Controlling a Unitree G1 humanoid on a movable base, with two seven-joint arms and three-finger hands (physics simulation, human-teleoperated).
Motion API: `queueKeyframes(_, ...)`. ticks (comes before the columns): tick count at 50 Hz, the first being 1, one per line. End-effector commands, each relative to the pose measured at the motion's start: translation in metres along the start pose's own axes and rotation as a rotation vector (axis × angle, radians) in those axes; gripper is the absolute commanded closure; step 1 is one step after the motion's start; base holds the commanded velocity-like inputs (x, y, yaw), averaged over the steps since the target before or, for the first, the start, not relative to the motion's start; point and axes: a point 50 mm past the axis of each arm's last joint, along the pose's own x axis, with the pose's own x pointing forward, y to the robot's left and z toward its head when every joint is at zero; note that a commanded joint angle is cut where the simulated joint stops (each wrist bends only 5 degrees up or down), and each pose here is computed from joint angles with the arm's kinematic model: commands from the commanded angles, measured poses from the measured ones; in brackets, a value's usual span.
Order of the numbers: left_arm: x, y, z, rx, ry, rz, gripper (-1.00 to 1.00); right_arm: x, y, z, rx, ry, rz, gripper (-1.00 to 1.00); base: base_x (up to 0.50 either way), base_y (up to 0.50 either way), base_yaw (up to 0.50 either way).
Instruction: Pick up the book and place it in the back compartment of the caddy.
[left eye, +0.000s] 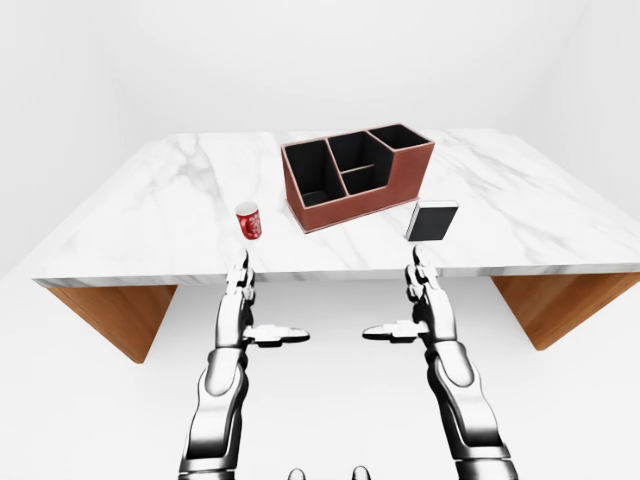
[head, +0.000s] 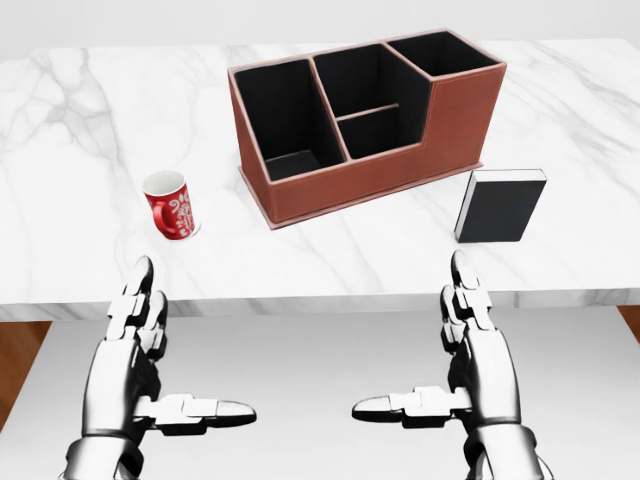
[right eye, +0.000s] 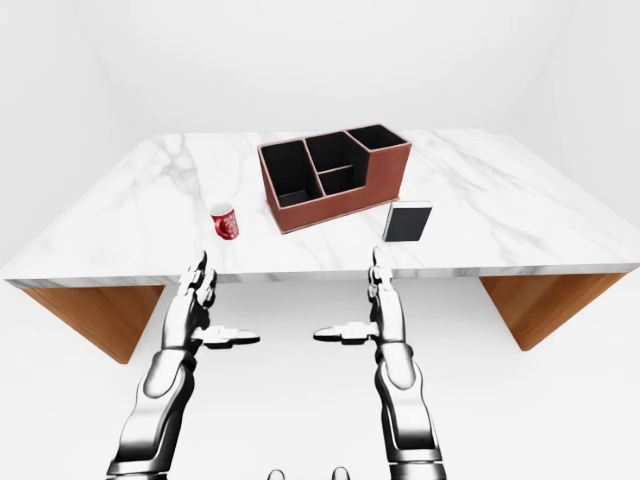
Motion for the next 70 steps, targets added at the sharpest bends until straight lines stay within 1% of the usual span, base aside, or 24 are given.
queueKeyframes(1, 0.002, 0.011, 0.006, 0.009, -0.006, 0.02, -1.0, 0.004, -0.008, -0.001, -0.012, 0.003, -0.007, -1.0, 0.0, 0.0, 0.0)
queueKeyframes(3, 0.002, 0.012, 0.008, 0.009, -0.007, 0.022, -1.0, 0.004, -0.008, 0.0, -0.012, 0.004, -0.007, -1.0, 0.0, 0.0, 0.0)
queueKeyframes(6, -0.004, 0.014, 0.026, 0.018, -0.078, 0.024, -1.0, 0.001, -0.007, 0.007, -0.014, 0.003, -0.005, -1.0, 0.0, 0.0, 0.0)
queueKeyframes(8, -0.006, 0.016, 0.036, 0.024, -0.12, 0.025, -1.0, -0.001, -0.008, 0.014, -0.013, -0.025, -0.005, -1.0, 0.0, 0.0, 0.0)
queueKeyframes(10, -0.009, 0.019, 0.052, 0.028, -0.187, 0.026, -1.0, -0.005, -0.008, 0.025, -0.018, -0.073, -0.003, -1.0, 0.0, 0.0, 0.0)
queueKeyframes(15, -0.014, 0.023, 0.071, 0.05, -0.27, 0.031, -1.0, -0.01, -0.009, 0.039, -0.025, -0.133, 0.003, -1.0, 0.0, 0.0, 0.0)
queueKeyframes(22, -0.02, 0.024, 0.081, 0.063, -0.313, 0.025, -1.0, -0.015, -0.01, 0.055, -0.033, -0.204, 0.011, -1.0, 0.0, 0.0, 0.0)
queueKeyframes(26, -0.022, 0.027, 0.091, 0.074, -0.358, 0.031, -1.0, -0.019, -0.011, 0.063, -0.038, -0.239, 0.008, -1.0, 0.0, 0.0, 0.0)
queueKeyframes(32, -0.021, 0.032, 0.102, 0.078, -0.406, 0.046, -1.0, -0.022, -0.012, 0.073, -0.044, -0.283, 0.011, -1.0, 0.0, 0.0, 0.0)
queueKeyframes(36, -0.021, 0.034, 0.104, 0.076, -0.416, 0.055, -1.0, -0.024, -0.014, 0.08, -0.04, -0.313, 0.01, -1.0, 0.0, 0.0, 0.0)
queueKeyframes(39, -0.021, 0.034, 0.105, 0.075, -0.418, 0.056, -1.0, -0.028, -0.015, 0.079, -0.034, -0.312, 0.037, -1.0, 0.11, 0.0, 0.0)
queueKeyframes(53, -0.022, 0.032, 0.101, 0.079, -0.401, 0.048, -1.0, -0.034, -0.019, 0.093, -0.053, -0.372, 0.02, -1.0, 0.5, 0.0, 0.0)
queueKeyframes(70, -0.022, 0.032, 0.1, 0.081, -0.397, 0.045, -1.0, -0.035, -0.022, 0.097, -0.056, -0.389, 0.005, -1.0, 0.5, 0.0, 0.0)
